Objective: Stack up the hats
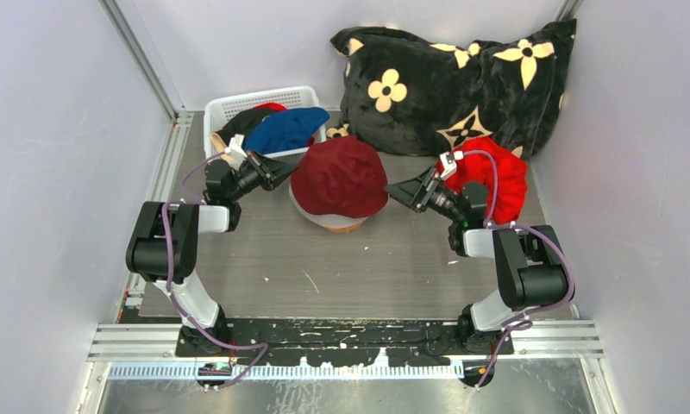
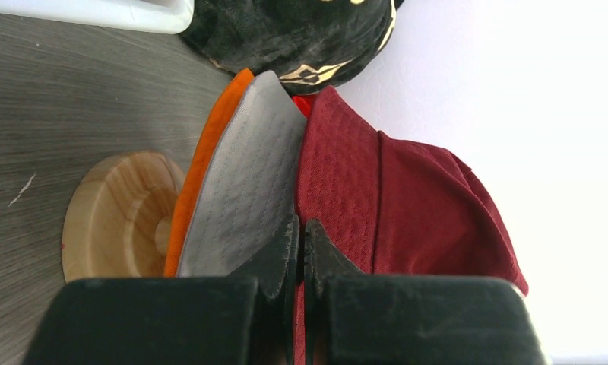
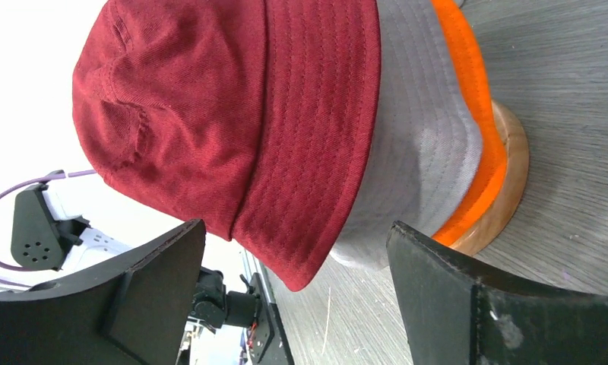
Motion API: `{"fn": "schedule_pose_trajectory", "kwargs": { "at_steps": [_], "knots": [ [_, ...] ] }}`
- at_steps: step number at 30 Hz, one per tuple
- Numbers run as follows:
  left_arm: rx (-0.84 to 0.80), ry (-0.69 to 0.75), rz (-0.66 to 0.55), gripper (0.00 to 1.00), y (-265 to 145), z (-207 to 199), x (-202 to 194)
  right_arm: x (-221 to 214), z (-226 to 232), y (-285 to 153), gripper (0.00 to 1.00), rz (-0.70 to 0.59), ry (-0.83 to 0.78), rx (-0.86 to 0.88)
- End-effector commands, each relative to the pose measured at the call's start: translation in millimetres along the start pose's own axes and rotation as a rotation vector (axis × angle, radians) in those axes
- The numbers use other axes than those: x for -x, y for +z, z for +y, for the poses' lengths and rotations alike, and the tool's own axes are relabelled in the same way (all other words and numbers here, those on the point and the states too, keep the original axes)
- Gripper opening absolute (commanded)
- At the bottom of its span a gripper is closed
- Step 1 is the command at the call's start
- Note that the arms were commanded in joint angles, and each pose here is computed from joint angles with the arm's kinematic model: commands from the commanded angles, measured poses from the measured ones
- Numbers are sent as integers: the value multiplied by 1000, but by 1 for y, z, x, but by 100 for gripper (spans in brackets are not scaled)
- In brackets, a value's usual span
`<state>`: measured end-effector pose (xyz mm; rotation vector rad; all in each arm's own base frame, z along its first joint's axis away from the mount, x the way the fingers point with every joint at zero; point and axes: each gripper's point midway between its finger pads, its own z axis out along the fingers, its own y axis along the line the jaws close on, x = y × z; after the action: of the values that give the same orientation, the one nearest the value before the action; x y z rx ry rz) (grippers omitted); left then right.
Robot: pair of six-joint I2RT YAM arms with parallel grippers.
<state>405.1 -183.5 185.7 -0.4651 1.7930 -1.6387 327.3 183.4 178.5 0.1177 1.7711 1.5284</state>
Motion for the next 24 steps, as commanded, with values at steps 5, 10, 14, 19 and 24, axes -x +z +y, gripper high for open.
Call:
{"fn": "schedule_pose_trajectory", "kwargs": {
  "at_steps": [5, 10, 14, 19, 24],
  "knots": [
    [18, 47, -25, 0, 1, 6, 7, 14, 24, 12, 88, 4, -48, 140],
    [33, 56, -36, 0, -1, 9, 9, 12, 27, 22, 78, 27, -12, 201],
    [37, 57, -43, 0, -1, 9, 12, 9, 31, 30, 70, 50, 18, 249],
    [43, 54, -50, 0, -1, 11, 13, 9, 32, 35, 43, 54, 57, 297],
    [55, 50, -74, 0, -2, 16, 16, 11, 20, 37, 1, 22, 73, 269]
  ]
}}
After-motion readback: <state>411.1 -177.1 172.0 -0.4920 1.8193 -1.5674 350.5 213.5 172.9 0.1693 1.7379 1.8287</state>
